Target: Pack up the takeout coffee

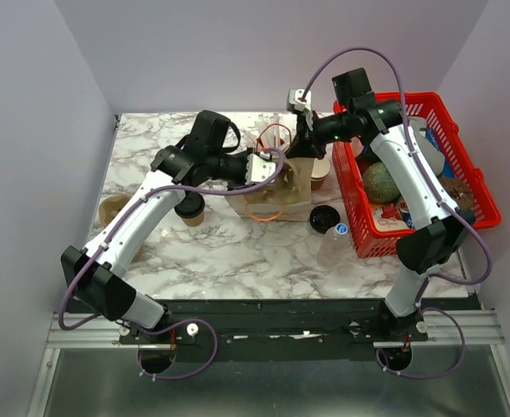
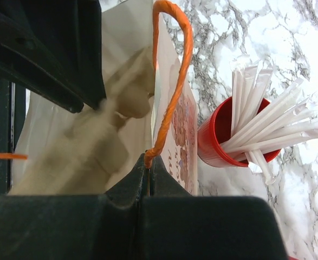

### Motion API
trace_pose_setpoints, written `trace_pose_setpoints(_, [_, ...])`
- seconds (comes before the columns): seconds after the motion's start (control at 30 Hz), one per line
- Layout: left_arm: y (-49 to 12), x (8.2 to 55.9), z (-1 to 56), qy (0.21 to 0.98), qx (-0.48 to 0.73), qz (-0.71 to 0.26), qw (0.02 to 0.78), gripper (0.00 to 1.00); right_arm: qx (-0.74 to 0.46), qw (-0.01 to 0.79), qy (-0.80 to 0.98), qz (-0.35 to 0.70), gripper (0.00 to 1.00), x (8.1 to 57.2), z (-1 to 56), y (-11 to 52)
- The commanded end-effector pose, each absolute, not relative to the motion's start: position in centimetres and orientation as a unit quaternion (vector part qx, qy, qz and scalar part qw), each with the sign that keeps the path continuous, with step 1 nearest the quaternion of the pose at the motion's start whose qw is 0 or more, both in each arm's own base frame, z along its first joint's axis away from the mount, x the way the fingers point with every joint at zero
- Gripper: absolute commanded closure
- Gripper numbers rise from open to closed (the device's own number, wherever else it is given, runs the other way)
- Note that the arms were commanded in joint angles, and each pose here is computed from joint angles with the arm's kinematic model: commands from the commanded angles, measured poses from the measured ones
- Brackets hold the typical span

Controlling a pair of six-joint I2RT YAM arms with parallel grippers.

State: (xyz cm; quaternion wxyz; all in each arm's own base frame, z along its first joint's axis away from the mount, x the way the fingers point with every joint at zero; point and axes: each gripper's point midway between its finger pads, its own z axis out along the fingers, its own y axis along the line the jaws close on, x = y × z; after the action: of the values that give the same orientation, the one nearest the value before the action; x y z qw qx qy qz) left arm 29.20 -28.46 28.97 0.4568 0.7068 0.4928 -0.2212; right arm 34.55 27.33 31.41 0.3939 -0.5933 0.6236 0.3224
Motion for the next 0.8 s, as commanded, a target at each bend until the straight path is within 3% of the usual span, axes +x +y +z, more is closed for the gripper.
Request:
trace_pose_setpoints(0.0, [-27.2, 29.1, 29.5, 0.503, 0.703, -0.183, 0.468, 1.00, -0.596, 0.380, 0.618, 0.344, 0.99, 33.8, 31.0, 27.5])
trace_pose_setpoints(0.17, [-27.2, 30.3, 28.5, 0.526, 0.707, -0.149, 0.448, 1.00, -0.599, 0.380, 0.615, 0.345, 1.00, 33.7, 31.0, 27.5])
trace_pose_setpoints(0.53, [-27.8, 29.6, 27.9, 0.518, 0.727, -0.179, 0.414, 1.00, -0.584, 0.379, 0.627, 0.348, 0.99, 33.6, 30.9, 27.4])
trace_pose_setpoints(0.7, [-27.9, 28.7, 30.7, 0.494, 0.712, -0.181, 0.465, 1.00, -0.583, 0.375, 0.630, 0.351, 1.00, 33.2, 30.5, 27.3])
trace_pose_setpoints(0.77, [-28.0, 28.7, 33.7, 0.484, 0.677, -0.178, 0.524, 0.91, -0.584, 0.374, 0.629, 0.352, 1.00, 32.8, 30.6, 27.3])
